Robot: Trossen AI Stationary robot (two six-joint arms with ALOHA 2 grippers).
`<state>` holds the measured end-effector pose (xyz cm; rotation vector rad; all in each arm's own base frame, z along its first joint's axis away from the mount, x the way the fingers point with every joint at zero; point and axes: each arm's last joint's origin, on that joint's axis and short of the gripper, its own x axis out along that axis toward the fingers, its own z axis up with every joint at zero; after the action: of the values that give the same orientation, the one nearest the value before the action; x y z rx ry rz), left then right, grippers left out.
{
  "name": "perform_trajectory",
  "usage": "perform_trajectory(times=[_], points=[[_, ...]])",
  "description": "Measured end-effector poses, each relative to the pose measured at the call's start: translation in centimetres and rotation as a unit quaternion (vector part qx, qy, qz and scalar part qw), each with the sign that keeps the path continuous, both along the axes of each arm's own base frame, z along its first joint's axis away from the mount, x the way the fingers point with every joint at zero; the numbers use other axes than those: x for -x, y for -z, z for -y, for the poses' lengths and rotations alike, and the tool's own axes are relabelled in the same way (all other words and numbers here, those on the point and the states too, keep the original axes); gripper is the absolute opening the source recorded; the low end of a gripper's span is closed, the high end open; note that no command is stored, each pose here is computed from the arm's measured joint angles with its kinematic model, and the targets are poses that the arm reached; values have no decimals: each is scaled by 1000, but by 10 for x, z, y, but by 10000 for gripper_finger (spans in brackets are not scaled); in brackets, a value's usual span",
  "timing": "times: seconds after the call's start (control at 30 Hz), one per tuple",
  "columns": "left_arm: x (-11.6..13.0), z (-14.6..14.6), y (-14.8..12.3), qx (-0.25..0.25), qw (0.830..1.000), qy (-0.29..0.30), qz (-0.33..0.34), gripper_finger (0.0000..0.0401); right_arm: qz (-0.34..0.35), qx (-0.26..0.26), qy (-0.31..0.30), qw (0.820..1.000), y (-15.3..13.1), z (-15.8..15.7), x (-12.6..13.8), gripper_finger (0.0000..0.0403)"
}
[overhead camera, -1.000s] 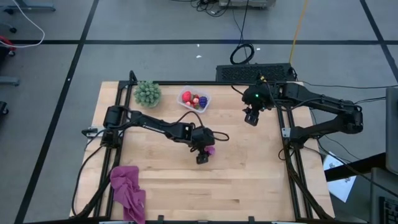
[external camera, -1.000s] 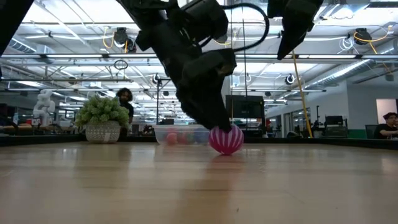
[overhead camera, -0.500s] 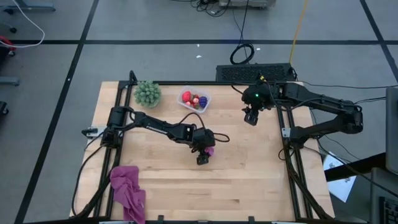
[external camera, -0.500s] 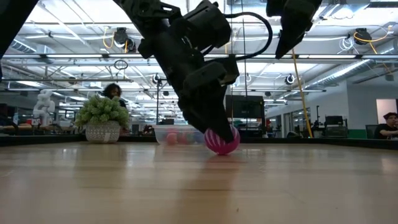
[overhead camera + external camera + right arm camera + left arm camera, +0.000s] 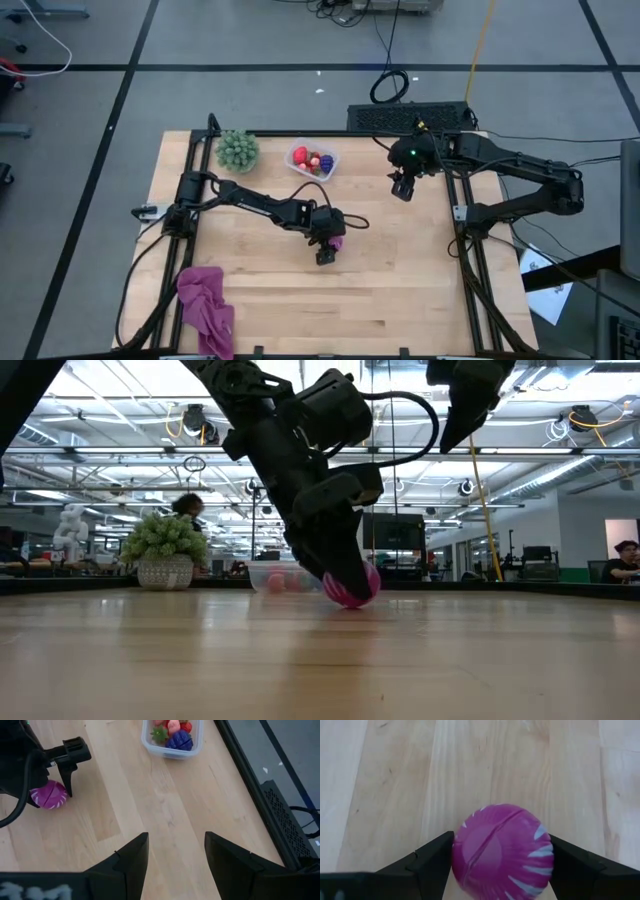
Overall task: Pick and placing Produce into tupperware
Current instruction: Put the purple onion into the transparent bin
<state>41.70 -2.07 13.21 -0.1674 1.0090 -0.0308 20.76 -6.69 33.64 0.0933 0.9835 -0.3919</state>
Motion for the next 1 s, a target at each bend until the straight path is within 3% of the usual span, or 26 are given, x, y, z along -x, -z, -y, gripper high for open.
perform_trajectory(times=[0.23,0.53,0.8,1.0], points=[[0,0,0,-2,1000,-1,-1,281,3,1,0,1000,0,0,0,183],[0,0,0,-3,1000,-2,-1,220,6,2,0,1000,-1,0,-1,183],[0,0,-1,3,1000,-8,-1,244,6,3,-2,1000,-1,0,-1,183],[-1,0,-2,6,1000,-11,9,239,10,6,-3,1000,-1,1,-2,183]])
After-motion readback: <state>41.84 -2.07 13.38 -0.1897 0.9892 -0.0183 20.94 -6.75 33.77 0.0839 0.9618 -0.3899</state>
